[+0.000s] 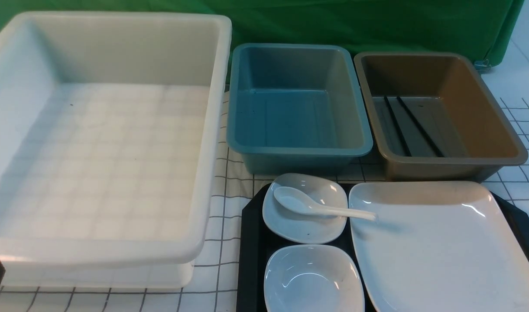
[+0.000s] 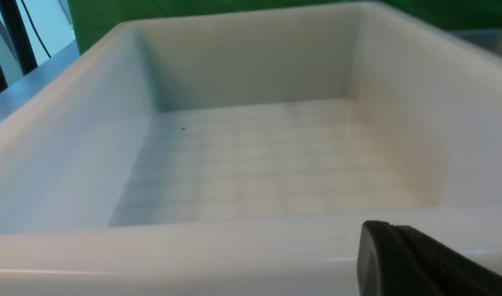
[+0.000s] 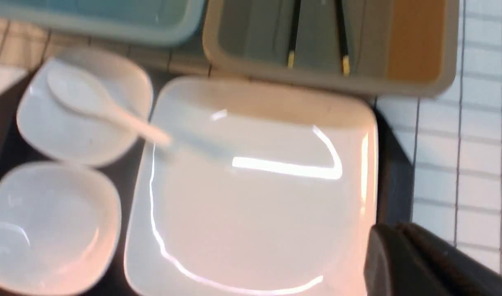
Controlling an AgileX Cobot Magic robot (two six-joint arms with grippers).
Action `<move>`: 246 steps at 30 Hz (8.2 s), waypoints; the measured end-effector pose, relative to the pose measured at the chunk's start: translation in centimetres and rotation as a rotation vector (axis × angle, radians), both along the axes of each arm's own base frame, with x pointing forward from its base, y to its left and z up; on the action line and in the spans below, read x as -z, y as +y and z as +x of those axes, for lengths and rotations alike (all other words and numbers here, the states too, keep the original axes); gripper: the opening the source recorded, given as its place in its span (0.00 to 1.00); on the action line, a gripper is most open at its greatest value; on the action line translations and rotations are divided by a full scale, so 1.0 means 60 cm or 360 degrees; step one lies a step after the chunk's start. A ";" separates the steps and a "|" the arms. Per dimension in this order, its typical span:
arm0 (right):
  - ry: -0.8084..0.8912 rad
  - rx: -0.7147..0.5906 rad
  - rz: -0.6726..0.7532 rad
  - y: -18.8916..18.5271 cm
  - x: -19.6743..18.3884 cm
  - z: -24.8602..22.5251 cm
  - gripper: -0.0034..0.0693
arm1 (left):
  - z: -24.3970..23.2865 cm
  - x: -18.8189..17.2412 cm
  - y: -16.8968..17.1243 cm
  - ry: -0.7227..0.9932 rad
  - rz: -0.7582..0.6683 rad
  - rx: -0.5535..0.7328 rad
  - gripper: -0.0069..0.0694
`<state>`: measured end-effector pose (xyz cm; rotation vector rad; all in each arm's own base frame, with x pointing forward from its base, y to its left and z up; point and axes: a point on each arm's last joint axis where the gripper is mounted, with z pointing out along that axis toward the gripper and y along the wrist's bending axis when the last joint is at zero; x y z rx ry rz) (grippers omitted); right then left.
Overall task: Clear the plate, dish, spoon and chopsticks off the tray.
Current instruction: Use the left arm to grab a soup spoon from the plate, then use the left arm to put the soup spoon into the small storage box in the middle, then use the left arm to grab a small plate from the dinner plate
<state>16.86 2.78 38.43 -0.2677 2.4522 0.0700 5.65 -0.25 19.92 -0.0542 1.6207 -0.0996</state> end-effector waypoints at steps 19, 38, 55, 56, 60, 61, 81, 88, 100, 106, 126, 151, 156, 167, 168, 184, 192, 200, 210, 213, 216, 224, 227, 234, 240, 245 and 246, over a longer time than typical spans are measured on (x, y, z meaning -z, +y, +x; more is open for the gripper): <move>-0.0149 0.0023 0.0041 -0.020 0.097 -0.131 0.10 | -0.018 -0.100 0.013 -0.0515 -0.1621 0.0078 0.12; -0.0189 0.0023 0.0047 -0.020 0.095 -0.128 0.13 | 0.277 -0.299 -0.160 0.1374 -0.0307 0.1417 0.12; -0.0201 0.0023 0.0048 -0.020 0.095 -0.127 0.17 | 0.442 -0.161 -0.464 0.1511 0.0989 0.1824 0.35; -0.0201 0.0023 0.0048 -0.020 0.095 -0.127 0.17 | 0.445 -0.157 -0.470 0.1494 0.1011 0.1840 0.37; -0.0201 0.0023 0.0048 -0.020 0.095 -0.127 0.18 | 0.471 -0.113 -0.520 0.1248 0.1345 0.2066 0.54; -0.0201 0.0023 0.0048 -0.020 0.095 -0.127 0.19 | 0.474 -0.102 -0.525 0.1197 0.1416 0.2114 0.58; -0.0201 0.0023 0.0048 -0.020 0.095 -0.127 0.22 | 0.506 0.033 -0.568 0.0905 0.1828 0.2364 0.59; -0.0201 0.0023 0.0048 -0.020 0.095 -0.127 0.22 | 0.506 0.034 -0.573 0.0913 0.1750 0.2364 0.27; -0.0201 0.0023 0.0048 -0.020 0.095 -0.127 0.25 | 0.511 -0.239 -0.556 0.0438 0.1424 0.1827 0.19; -0.0201 0.0023 0.0048 -0.020 0.095 -0.127 0.26 | 0.566 -0.359 -0.485 0.0164 0.0648 0.1203 0.19; -0.0201 0.0025 0.0050 -0.020 0.095 -0.127 0.30 | 0.728 -0.145 -0.387 0.0873 -0.0021 0.0743 0.61; -0.0214 0.0024 0.0050 -0.019 0.094 -0.126 0.32 | 0.361 -0.269 -0.277 0.1754 0.0098 0.1245 0.09; -0.0222 0.0024 0.0052 -0.019 0.093 -0.126 0.32 | 0.301 -0.162 -0.257 0.2117 -0.0019 0.1214 0.10; -0.0247 0.0024 0.0056 -0.019 0.091 -0.124 0.32 | 0.326 -0.076 -0.330 0.2278 0.0136 0.1230 0.47; -0.0247 0.0024 0.0056 -0.019 0.091 -0.124 0.32 | 0.332 -0.079 -0.344 0.2263 0.0190 0.1255 0.51; -0.0247 0.0024 0.0056 -0.019 0.091 -0.124 0.32 | 0.401 -0.007 -0.409 0.2201 0.0767 0.1334 0.60; -0.0247 0.0024 0.0056 -0.019 0.091 -0.124 0.33 | 0.412 -0.004 -0.410 0.2100 0.0832 0.1323 0.56; -0.0252 0.0023 0.0056 -0.019 0.091 -0.124 0.34 | 0.413 0.028 -0.423 0.2127 0.0914 0.1384 0.56; -0.0252 0.0023 0.0056 -0.019 0.091 -0.124 0.35 | 0.421 0.035 -0.421 0.2038 0.1057 0.1405 0.56; -0.0252 0.0023 0.0056 -0.019 0.091 -0.124 0.36 | 0.421 0.034 -0.422 0.2039 0.1038 0.1409 0.56; -0.0253 0.0023 0.0056 -0.019 0.091 -0.124 0.36 | 0.417 0.033 -0.428 0.2056 0.0954 0.1433 0.56; -0.0253 0.0023 0.0056 -0.019 0.091 -0.124 0.37 | 0.412 0.032 -0.432 0.2077 0.0911 0.1489 0.56; -0.0253 0.0023 0.0056 -0.019 0.091 -0.124 0.37 | 0.412 0.037 -0.432 0.2099 0.0915 0.1490 0.56; -0.0253 0.0023 0.0056 -0.019 0.091 -0.124 0.37 | 0.411 0.047 -0.431 0.2142 0.0930 0.1501 0.56; -0.0253 0.0023 0.0056 -0.019 0.091 -0.124 0.37 | 0.416 0.049 -0.424 0.2125 0.1038 0.1455 0.56; -0.0253 0.0023 0.0056 -0.019 0.091 -0.124 0.38 | 0.415 0.048 -0.426 0.2130 0.1011 0.1443 0.56; -0.0253 0.0023 0.0056 -0.019 0.091 -0.124 0.38 | 0.415 0.049 -0.427 0.2136 0.0993 0.1445 0.56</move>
